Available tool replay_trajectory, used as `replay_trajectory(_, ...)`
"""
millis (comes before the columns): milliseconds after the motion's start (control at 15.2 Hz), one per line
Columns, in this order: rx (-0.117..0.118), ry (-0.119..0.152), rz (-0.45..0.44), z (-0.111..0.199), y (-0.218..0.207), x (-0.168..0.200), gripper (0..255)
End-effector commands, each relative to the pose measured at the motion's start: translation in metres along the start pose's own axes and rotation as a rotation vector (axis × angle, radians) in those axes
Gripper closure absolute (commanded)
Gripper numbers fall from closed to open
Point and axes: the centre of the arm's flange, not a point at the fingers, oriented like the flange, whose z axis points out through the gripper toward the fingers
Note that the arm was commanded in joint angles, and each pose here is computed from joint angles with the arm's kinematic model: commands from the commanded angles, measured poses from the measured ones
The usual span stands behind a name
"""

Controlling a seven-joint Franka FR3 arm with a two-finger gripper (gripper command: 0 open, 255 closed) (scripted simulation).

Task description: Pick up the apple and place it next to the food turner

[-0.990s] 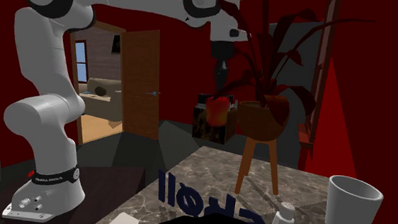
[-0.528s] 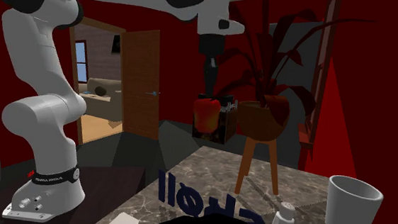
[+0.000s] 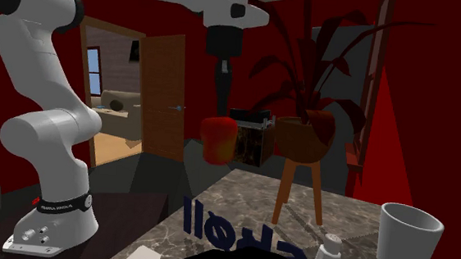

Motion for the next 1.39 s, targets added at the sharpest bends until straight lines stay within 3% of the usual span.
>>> replay_trajectory(0, 0.0, 0.0, -0.002, 0.0, 0.022, -0.014, 255)
replay_trajectory(396, 0.0, 0.0, -0.002, -0.004, 0.085, -0.055, 255)
replay_trajectory(1320, 0.0, 0.0, -0.002, 0.07, 0.088, -0.057, 255)
